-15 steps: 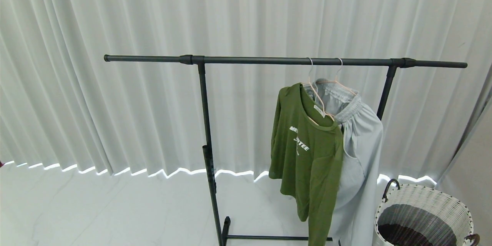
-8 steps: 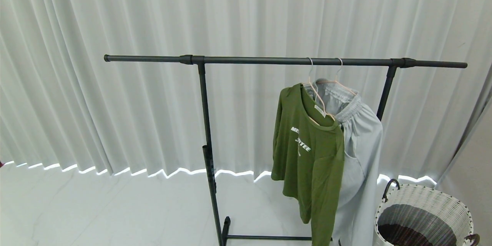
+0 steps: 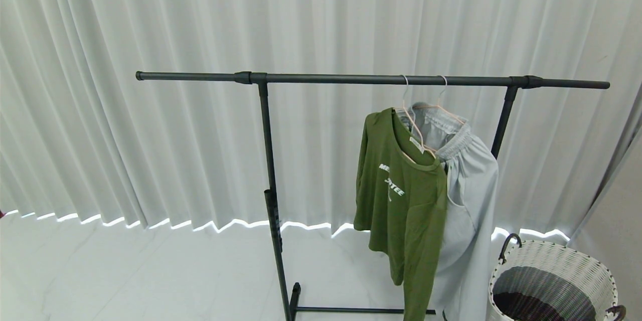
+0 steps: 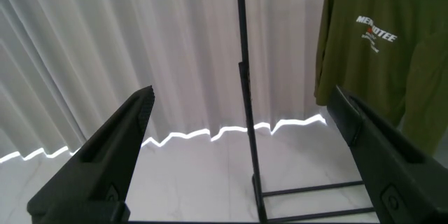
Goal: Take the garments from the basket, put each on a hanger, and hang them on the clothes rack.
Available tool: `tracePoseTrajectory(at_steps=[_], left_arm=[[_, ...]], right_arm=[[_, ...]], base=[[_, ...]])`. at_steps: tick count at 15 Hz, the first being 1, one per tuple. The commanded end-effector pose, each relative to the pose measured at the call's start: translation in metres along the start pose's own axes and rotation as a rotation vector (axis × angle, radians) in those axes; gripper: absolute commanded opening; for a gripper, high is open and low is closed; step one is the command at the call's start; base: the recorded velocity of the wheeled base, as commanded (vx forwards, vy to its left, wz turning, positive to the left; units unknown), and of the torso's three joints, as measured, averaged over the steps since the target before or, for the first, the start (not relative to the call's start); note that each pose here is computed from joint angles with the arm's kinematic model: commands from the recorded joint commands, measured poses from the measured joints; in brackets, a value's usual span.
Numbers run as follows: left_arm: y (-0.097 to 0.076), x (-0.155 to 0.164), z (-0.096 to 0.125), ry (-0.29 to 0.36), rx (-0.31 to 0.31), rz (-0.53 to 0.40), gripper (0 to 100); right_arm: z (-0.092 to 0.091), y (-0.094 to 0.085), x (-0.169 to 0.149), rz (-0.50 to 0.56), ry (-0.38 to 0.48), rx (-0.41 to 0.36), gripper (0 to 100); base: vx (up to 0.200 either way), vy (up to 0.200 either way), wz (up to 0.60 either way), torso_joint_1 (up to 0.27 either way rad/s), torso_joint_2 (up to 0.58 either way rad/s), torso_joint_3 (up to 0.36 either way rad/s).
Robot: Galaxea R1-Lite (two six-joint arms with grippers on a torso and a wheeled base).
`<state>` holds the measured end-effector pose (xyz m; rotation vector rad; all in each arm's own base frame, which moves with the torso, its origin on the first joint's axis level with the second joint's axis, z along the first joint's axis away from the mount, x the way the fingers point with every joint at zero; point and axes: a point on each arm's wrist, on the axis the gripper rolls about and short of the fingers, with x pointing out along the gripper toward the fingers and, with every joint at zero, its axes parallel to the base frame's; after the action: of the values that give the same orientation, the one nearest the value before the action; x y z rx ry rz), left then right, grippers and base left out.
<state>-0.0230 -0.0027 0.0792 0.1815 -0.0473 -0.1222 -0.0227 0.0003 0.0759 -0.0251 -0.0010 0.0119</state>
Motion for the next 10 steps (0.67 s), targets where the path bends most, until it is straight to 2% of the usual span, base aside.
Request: tracePoseTrajectory(at_steps=[1, 10], left_arm=[[0.0000, 0.0000, 0.0000, -0.001, 0.000, 0.000, 100], [0.0000, 0.0000, 0.0000, -0.001, 0.000, 0.000, 100]], right_arm=[[-0.0003, 0.0000, -0.0001, -0.001, -0.001, 0.007, 100], [-0.0003, 0.0000, -0.0001, -0.001, -0.001, 0.008, 100]], base=[[0.000, 0.000, 0.00, 0.000, 0.00, 0.000], [0.000, 0.000, 0.00, 0.000, 0.00, 0.000]])
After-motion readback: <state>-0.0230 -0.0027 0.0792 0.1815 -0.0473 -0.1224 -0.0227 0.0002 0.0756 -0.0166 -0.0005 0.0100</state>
